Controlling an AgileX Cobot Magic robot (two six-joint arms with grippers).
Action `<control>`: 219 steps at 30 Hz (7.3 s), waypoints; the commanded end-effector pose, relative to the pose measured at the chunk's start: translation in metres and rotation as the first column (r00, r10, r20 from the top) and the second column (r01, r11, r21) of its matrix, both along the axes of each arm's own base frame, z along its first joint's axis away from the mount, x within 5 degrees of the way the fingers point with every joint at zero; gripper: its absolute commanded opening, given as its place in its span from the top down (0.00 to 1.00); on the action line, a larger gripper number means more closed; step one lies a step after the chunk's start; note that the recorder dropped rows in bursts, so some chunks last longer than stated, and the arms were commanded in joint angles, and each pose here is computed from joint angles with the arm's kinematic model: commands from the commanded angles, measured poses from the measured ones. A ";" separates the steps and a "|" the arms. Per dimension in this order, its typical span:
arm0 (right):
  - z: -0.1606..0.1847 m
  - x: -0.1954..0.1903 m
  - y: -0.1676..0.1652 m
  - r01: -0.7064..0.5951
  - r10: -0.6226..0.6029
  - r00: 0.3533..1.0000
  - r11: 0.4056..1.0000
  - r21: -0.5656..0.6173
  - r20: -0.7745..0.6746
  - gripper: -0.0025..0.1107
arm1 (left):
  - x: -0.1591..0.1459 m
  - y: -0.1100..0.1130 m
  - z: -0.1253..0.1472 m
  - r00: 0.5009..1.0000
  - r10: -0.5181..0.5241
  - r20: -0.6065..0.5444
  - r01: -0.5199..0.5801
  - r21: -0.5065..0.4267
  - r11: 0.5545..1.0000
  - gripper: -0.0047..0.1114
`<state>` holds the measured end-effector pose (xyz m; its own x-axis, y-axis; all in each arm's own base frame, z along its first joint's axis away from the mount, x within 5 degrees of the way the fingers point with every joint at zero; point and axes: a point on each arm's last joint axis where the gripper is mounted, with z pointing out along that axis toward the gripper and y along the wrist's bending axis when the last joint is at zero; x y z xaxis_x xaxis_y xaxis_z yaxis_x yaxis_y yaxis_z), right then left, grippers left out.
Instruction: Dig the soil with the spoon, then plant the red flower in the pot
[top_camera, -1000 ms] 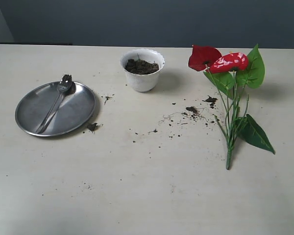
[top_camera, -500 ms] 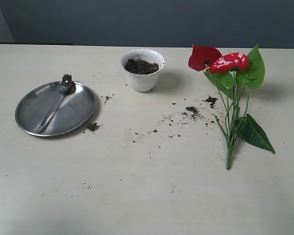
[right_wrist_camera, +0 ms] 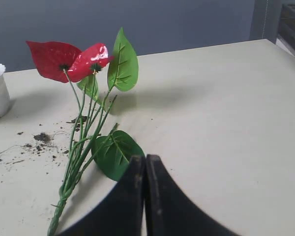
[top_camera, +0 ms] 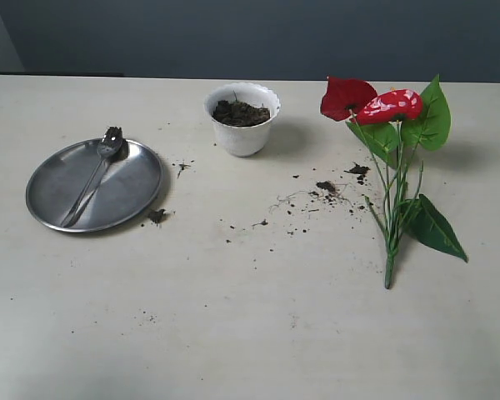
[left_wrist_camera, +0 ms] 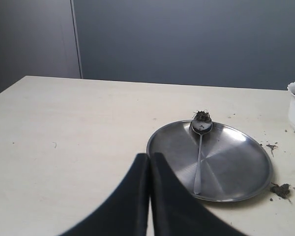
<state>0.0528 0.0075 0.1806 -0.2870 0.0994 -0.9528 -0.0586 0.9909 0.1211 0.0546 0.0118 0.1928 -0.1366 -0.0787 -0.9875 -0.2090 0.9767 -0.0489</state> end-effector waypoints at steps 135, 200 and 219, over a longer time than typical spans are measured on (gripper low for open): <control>0.004 0.351 0.104 -0.102 0.154 0.663 0.988 0.115 -0.732 0.98 | 0.000 0.000 0.000 1.000 0.001 0.009 -0.001 -0.006 1.000 0.95; 0.115 0.382 0.236 -0.894 0.930 0.195 0.299 -0.334 0.310 0.98 | 0.000 0.000 0.000 1.000 0.001 0.009 -0.001 -0.006 1.000 0.95; 0.089 0.366 0.247 -0.931 0.973 0.066 0.139 -0.337 0.221 0.98 | 0.000 0.000 0.000 1.000 0.001 0.009 -0.001 -0.006 1.000 0.95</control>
